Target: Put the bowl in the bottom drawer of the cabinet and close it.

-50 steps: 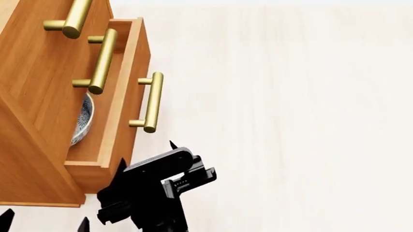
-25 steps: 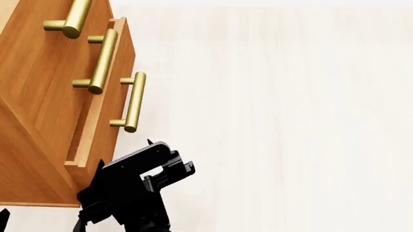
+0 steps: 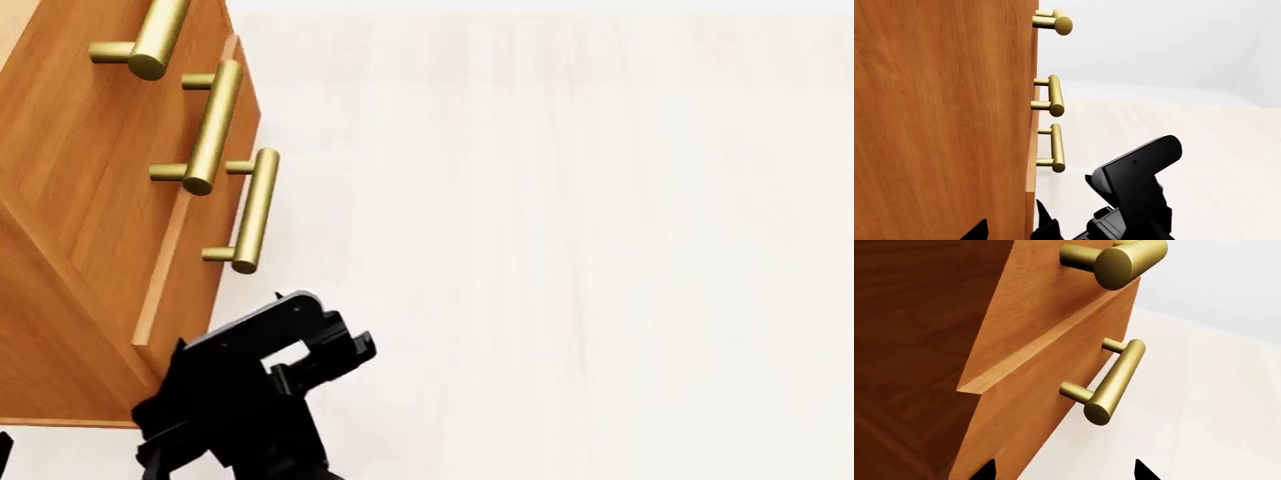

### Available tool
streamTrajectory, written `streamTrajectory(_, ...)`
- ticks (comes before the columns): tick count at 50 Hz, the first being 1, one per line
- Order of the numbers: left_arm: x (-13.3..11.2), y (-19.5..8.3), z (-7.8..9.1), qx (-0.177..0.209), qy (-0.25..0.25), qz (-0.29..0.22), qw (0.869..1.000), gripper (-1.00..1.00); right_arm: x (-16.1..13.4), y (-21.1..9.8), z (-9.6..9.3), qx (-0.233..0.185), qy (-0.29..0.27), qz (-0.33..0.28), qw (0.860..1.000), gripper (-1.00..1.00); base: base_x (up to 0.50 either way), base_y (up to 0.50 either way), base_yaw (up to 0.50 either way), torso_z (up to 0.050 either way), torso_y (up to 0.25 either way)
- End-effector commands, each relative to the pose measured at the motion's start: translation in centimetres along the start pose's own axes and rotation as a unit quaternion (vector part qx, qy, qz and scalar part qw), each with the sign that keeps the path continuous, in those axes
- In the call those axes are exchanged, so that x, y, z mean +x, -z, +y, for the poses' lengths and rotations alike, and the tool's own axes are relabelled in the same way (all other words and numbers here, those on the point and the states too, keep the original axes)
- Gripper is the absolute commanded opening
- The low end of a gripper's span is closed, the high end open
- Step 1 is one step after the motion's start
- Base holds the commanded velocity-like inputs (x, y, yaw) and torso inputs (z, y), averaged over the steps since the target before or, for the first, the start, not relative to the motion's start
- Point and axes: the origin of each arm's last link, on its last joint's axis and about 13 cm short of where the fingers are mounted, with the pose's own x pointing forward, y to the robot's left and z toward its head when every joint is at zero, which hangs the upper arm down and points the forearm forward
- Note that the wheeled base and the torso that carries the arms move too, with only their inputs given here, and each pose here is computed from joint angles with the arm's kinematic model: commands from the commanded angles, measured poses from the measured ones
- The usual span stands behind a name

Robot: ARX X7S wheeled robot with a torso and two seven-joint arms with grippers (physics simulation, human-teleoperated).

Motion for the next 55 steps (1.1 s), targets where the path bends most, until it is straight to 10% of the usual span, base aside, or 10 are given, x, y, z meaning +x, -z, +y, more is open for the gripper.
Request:
streamTrajectory(1,0.0,0.0,0.1,-0.001,-0.001,-0.001,1.000,1.00,0.2,-1.0,0.5,-0.007,-0.022,-0.007,1.000,1.00,0.00,0.00,0.00,0.000,0.000)
streamTrajectory(55,-0.2,-0.4,0.5,-0.010,-0.008,-0.006,1.000,1.00,-0.1,-4.0,1.6,-0.013,-0.079,-0.022,0.997,1.00,0.00,0.00,0.00,0.000,0.000)
